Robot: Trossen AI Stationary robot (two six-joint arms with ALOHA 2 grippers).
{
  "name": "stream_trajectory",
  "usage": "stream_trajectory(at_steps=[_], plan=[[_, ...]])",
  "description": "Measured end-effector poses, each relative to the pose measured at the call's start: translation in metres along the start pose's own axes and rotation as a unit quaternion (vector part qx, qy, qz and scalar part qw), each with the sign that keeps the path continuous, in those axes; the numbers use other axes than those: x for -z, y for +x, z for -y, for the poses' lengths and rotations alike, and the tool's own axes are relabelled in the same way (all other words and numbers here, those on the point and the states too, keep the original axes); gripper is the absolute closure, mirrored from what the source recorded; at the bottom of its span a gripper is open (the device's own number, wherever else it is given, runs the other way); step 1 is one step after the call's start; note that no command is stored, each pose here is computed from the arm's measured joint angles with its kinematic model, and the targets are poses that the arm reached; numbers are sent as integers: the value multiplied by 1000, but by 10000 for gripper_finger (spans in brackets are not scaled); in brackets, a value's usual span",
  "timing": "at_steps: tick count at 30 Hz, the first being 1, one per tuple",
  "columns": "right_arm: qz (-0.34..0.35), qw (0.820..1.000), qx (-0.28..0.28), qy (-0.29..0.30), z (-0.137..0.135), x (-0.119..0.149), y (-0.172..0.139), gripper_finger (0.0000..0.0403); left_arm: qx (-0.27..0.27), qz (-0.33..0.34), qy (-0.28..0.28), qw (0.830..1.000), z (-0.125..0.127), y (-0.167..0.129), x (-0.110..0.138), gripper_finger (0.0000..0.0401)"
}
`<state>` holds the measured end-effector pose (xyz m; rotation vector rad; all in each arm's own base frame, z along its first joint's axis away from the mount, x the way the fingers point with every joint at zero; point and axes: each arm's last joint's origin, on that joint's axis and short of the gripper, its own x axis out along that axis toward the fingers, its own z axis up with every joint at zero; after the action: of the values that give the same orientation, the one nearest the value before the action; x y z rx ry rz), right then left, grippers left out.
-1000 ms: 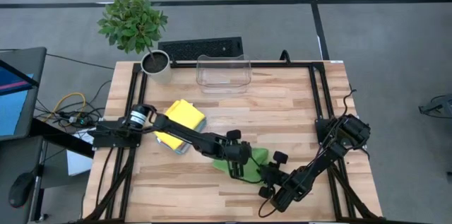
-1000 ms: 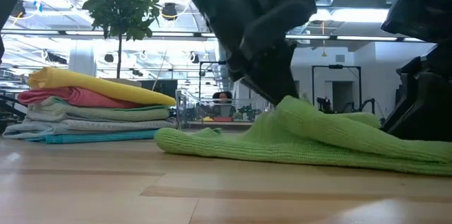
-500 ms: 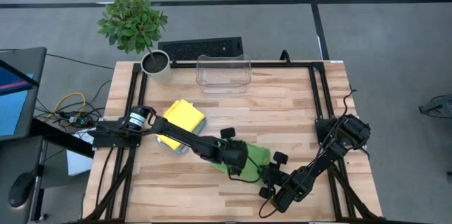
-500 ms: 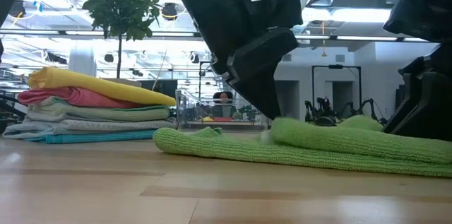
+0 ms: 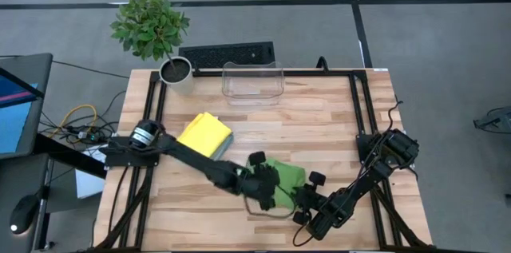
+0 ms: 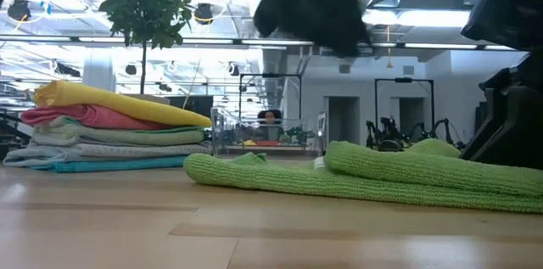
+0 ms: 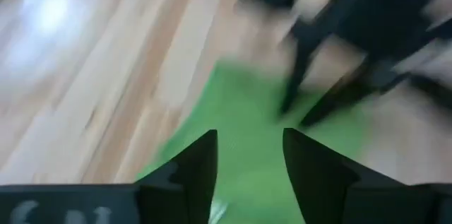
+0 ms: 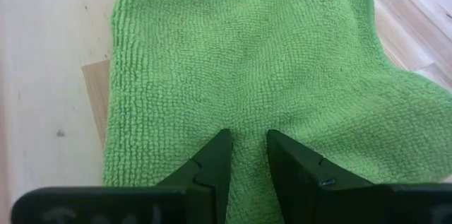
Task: Fold microfiber towels
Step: Fold the green microfiber cloth
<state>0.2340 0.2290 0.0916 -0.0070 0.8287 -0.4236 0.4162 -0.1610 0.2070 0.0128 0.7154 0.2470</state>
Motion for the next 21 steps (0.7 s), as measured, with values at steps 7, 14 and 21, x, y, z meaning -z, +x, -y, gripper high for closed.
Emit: stream_trajectory(at_steps=[7,14,21], plan=[[0,1000,0,-2,0,0,0,283,78,56,41,995,42,22,37,337],[0,1000,0,-1,0,0,0,283,5,-7,24,1000,40,51,71,394],[36,999,-3,-10,-1,1,-17,283,-18,-27,23,999,39,49,78,388]])
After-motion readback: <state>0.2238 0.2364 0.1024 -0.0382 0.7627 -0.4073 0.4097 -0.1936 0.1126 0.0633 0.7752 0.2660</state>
